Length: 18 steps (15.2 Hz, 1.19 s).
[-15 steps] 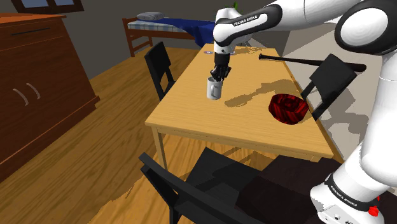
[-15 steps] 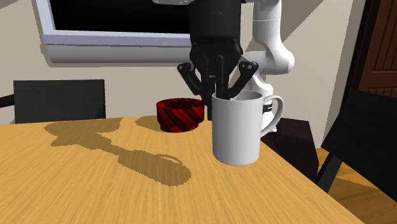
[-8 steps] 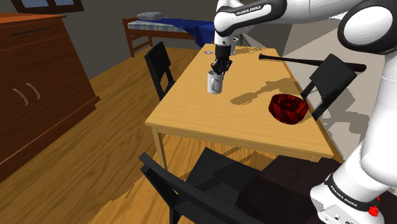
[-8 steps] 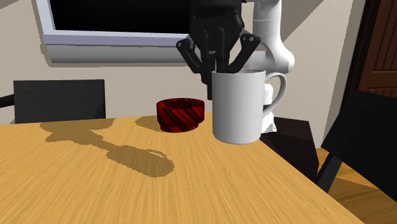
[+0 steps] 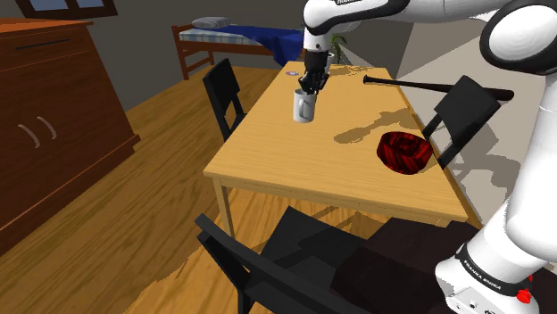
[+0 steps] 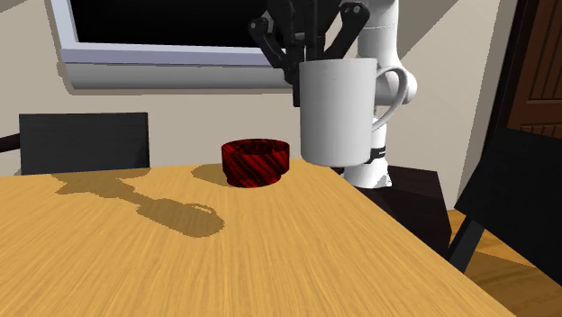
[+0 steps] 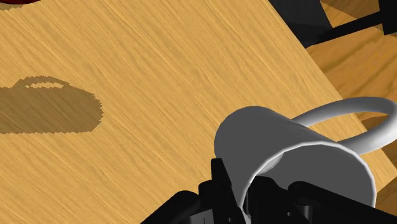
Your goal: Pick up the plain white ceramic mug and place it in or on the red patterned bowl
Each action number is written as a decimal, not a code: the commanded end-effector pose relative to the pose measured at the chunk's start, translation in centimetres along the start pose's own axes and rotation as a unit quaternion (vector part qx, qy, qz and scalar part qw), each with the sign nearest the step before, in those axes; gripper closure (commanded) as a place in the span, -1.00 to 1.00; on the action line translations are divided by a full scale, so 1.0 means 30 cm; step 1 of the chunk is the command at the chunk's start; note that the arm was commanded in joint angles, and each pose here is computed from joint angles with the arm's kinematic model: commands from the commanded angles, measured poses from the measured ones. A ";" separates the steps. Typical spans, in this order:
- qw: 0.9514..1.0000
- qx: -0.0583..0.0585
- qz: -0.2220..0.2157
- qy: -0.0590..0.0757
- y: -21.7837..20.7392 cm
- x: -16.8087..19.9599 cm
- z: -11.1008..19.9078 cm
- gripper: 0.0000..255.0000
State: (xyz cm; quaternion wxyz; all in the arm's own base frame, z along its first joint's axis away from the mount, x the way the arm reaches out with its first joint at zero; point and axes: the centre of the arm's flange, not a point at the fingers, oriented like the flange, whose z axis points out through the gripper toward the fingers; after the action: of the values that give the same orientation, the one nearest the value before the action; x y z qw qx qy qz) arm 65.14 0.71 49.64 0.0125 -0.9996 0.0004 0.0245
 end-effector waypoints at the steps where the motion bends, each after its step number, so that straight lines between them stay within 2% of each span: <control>1: 1.000 0.000 0.000 0.000 0.045 -0.048 -0.008 1.00; 18: 1.000 0.000 0.000 0.000 0.549 -0.600 -0.037 1.00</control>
State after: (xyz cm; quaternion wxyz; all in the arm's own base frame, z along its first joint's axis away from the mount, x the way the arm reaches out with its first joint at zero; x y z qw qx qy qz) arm 48.33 -15.03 51.41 0.0123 -0.9996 0.0012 0.0243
